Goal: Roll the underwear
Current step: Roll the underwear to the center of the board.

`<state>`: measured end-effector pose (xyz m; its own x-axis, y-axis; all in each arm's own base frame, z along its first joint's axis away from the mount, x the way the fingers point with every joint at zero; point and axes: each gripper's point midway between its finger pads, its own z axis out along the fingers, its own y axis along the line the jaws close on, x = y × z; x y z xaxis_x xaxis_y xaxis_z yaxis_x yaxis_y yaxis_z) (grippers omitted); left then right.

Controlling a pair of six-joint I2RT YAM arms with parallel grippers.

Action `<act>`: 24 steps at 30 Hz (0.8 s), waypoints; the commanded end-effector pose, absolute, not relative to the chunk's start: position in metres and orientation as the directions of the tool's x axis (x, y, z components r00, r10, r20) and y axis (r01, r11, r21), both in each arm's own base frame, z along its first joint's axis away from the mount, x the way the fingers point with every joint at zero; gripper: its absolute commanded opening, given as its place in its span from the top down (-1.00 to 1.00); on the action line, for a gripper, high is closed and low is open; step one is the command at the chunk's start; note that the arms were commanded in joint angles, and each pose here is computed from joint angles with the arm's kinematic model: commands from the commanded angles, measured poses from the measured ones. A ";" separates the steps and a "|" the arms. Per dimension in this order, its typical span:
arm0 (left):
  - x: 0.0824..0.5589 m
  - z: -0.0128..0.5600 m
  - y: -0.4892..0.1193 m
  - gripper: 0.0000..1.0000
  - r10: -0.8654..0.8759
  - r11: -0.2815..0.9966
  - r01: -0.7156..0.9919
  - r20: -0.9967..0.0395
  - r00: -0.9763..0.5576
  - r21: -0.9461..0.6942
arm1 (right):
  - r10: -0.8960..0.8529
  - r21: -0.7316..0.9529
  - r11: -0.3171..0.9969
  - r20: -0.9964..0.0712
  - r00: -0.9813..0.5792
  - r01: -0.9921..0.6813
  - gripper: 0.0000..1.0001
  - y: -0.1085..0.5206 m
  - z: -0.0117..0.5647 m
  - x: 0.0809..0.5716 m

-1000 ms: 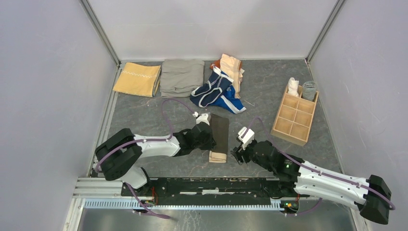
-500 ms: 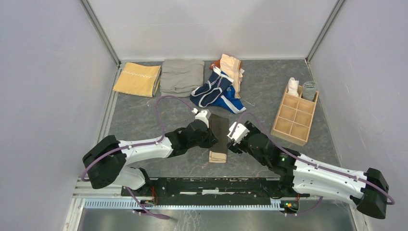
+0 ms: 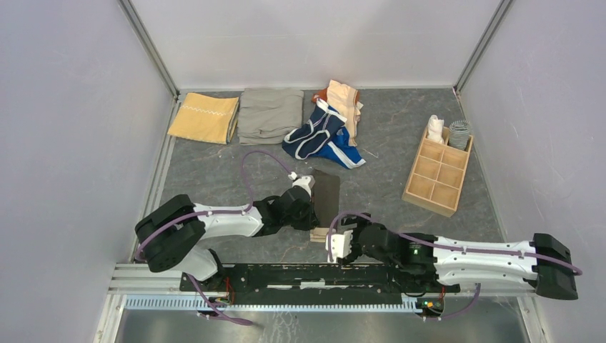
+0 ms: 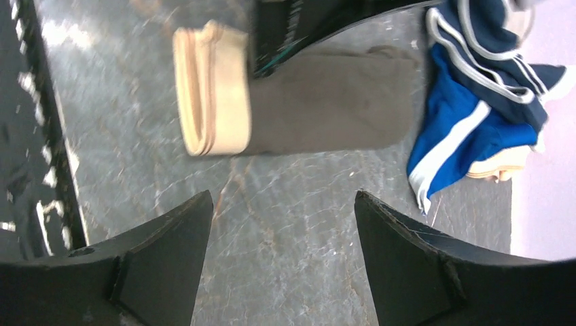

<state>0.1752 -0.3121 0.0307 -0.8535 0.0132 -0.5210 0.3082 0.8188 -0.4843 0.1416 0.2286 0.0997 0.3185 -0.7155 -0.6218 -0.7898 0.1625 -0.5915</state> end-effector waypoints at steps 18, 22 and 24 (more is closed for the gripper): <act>0.168 -0.012 -0.285 0.96 0.036 0.877 0.266 -0.496 -0.868 -0.401 | -0.633 -0.748 -0.203 -0.392 0.667 -0.632 -0.62 0.253 0.053 0.111; 0.165 -0.014 -0.283 0.96 0.036 0.878 0.261 -0.489 -0.871 -0.401 | -0.646 -0.791 -0.183 -0.350 0.678 -0.583 -0.60 0.249 0.051 0.116; 0.164 -0.015 -0.283 0.96 0.036 0.878 0.260 -0.486 -0.873 -0.402 | -0.663 -0.806 -0.191 -0.315 0.680 -0.560 -0.59 0.245 0.047 0.119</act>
<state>0.1775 -0.3129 0.0199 -0.8426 -0.0062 -0.5385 0.3115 0.8100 -0.4968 0.1090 0.2460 0.0427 0.6662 -0.6477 -0.3697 -0.6276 -0.2191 -0.7470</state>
